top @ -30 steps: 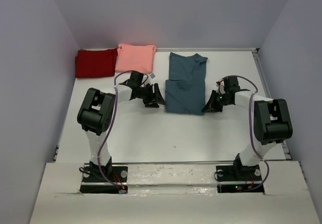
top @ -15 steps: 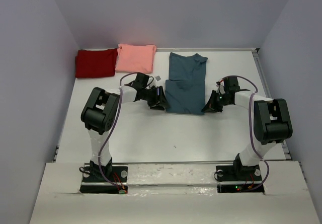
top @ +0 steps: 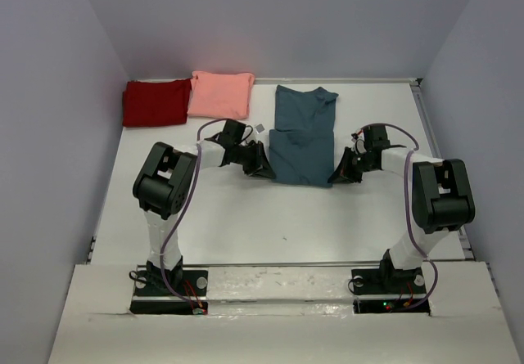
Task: Fold and stack the t-shirts
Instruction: Grab one side of the 2/3 rectangular tshirt with both arms
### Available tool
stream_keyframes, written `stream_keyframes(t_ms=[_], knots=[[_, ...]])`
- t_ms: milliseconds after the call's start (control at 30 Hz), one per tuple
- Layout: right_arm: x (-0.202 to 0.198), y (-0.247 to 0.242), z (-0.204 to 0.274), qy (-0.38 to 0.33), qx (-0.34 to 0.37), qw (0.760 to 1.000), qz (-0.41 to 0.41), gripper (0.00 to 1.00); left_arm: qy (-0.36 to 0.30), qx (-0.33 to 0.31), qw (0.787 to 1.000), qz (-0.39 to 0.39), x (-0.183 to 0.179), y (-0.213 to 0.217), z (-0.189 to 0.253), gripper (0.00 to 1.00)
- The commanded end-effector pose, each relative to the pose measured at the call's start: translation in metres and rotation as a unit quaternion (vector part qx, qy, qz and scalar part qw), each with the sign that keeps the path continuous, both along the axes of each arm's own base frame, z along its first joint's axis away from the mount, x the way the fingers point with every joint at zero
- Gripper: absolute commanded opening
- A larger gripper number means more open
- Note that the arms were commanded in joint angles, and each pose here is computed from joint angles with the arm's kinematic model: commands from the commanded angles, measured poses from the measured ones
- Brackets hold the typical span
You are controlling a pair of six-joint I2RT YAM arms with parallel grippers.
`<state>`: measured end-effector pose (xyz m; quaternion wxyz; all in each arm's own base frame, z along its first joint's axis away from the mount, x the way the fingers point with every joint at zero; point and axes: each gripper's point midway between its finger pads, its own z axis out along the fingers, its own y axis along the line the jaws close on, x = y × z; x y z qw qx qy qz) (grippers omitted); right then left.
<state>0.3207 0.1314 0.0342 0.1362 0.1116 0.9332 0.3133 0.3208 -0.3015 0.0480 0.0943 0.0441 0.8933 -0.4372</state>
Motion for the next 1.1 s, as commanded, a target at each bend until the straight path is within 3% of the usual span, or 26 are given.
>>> stream_keyframes(t_ms=[0, 600, 1067], knots=[[0.017, 0.000, 0.009, -0.029, 0.002, 1.000, 0.004, 0.01, -0.005, -0.019, 1.000, -0.014, -0.006, -0.004, 0.008, 0.00], [0.021, -0.040, 0.007, -0.020, -0.028, 0.999, -0.043, 0.00, -0.009, 0.000, 1.000, -0.016, 0.003, 0.013, -0.001, 0.00], [0.016, -0.032, 0.008, -0.008, -0.002, 0.999, -0.032, 0.00, -0.007, 0.015, 1.000, -0.003, 0.017, 0.035, -0.007, 0.00]])
